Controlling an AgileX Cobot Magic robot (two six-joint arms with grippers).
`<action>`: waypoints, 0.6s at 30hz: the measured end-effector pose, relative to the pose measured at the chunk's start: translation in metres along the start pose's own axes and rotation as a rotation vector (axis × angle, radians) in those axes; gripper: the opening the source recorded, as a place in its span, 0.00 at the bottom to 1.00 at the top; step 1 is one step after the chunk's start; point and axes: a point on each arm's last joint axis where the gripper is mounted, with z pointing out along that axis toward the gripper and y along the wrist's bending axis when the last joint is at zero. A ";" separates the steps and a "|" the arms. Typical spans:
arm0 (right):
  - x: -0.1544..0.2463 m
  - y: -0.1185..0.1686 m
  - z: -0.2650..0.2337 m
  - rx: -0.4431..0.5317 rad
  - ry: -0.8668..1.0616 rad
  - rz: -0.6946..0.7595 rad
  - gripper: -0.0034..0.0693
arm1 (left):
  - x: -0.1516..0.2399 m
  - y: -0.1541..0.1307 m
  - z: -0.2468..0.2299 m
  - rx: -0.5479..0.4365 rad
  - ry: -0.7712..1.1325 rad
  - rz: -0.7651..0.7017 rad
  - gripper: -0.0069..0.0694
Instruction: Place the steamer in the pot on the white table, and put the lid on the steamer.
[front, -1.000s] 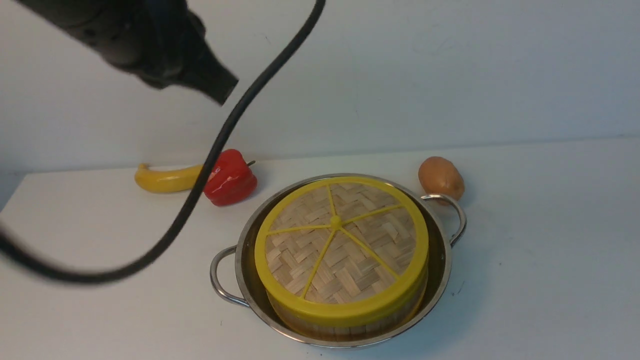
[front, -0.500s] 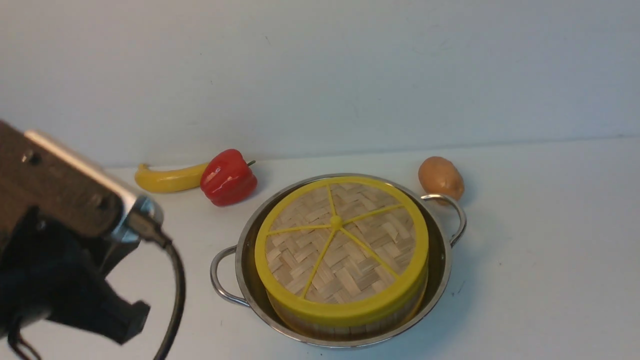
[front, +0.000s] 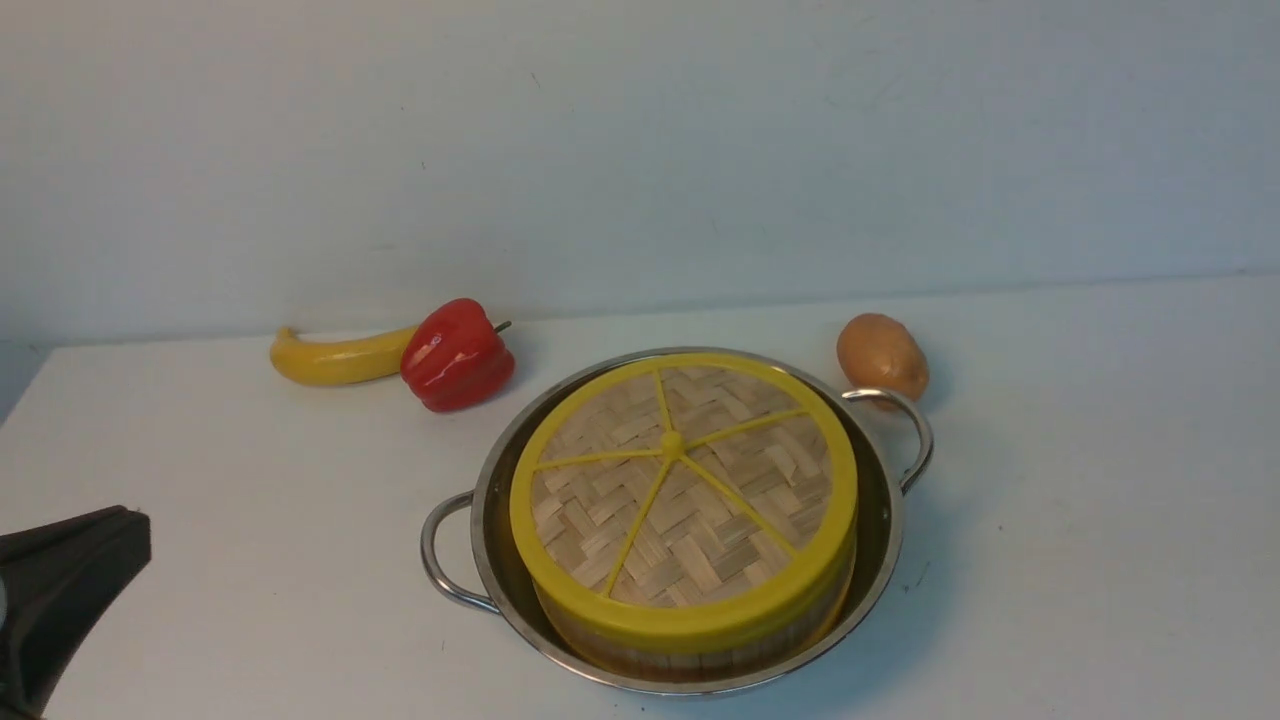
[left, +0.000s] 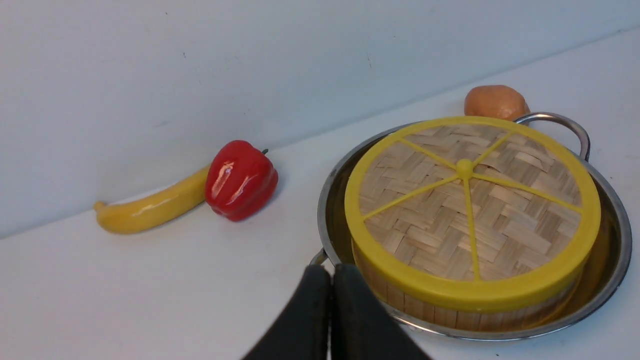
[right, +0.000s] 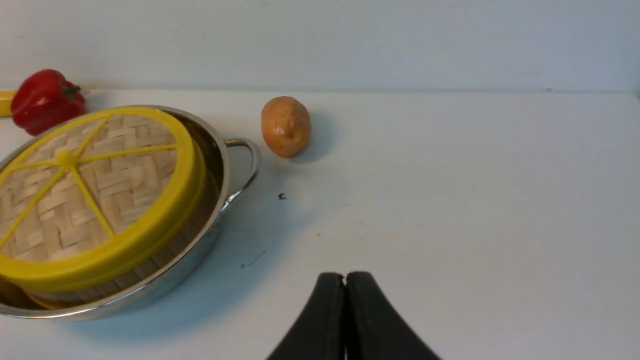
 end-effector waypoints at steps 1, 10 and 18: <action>0.000 0.002 0.000 -0.017 0.003 0.014 0.09 | 0.000 0.000 0.000 0.000 0.000 0.001 0.09; 0.002 0.009 0.000 -0.103 0.020 0.080 0.14 | 0.000 0.001 0.000 -0.011 -0.002 0.030 0.10; 0.002 0.012 -0.001 -0.133 0.026 0.102 0.18 | 0.036 0.017 0.008 -0.214 -0.045 0.116 0.11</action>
